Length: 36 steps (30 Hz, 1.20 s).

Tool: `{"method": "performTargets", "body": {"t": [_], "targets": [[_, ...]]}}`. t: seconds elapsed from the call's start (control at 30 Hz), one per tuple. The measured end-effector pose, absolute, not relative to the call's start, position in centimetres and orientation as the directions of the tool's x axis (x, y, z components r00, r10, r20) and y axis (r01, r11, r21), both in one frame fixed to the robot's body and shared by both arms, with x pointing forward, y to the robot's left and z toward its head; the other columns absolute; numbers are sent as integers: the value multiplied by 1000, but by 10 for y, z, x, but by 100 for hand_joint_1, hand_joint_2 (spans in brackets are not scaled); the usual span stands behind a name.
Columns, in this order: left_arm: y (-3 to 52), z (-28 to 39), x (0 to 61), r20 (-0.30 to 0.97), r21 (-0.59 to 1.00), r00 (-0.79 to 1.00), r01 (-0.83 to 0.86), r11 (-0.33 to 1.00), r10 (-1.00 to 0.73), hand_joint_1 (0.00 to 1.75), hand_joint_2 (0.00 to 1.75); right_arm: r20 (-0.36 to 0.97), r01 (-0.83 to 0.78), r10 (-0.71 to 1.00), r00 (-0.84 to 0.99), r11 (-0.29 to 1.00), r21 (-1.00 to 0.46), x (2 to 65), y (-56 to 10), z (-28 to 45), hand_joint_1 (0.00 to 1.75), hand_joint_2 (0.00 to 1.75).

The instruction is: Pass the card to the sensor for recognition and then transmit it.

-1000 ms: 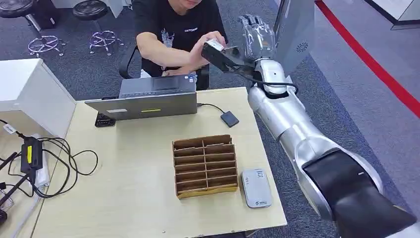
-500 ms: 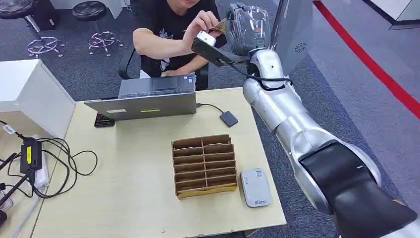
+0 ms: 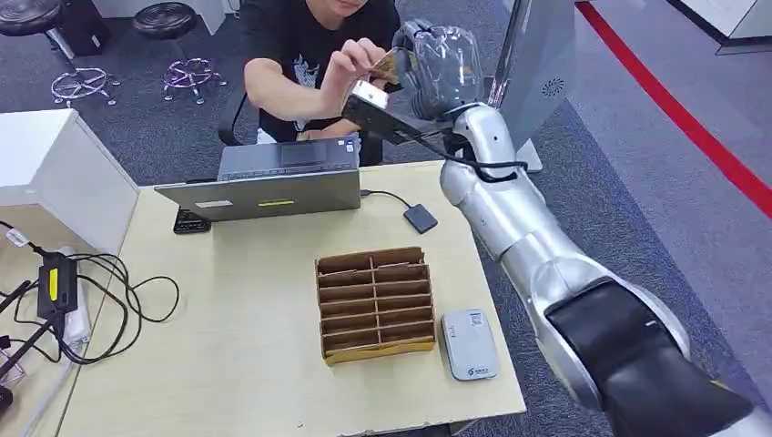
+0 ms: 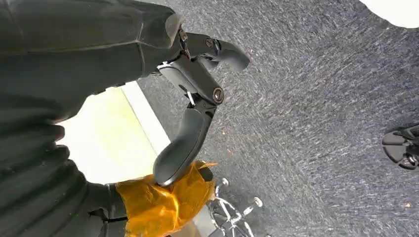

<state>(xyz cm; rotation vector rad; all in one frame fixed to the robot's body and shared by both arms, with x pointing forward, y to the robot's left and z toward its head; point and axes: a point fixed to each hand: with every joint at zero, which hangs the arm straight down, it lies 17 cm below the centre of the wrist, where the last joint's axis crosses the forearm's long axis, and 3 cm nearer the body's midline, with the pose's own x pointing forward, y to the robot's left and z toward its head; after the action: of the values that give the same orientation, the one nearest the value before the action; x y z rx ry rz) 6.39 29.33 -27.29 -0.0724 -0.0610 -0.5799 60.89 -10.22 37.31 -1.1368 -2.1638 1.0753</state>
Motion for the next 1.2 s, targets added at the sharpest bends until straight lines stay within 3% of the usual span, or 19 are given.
{"method": "performTargets", "body": {"t": [0.3,0.57,1.1,1.2], "targets": [[296,-274,59,79,-46,843,536,843,-532,0,175,106,461,796,-596,448,-766,595,-100,381,175,175],[296,-276,47,73,-53,878,477,877,-473,0,175,143,509,757,-637,553,-659,549,-148,382,175,175],[296,-276,45,72,-56,893,449,892,-445,0,175,96,563,762,-640,550,-617,511,-183,384,175,175],[297,-276,44,74,-53,912,407,912,-403,0,175,173,474,727,-665,589,-654,503,-204,357,175,175]]}}
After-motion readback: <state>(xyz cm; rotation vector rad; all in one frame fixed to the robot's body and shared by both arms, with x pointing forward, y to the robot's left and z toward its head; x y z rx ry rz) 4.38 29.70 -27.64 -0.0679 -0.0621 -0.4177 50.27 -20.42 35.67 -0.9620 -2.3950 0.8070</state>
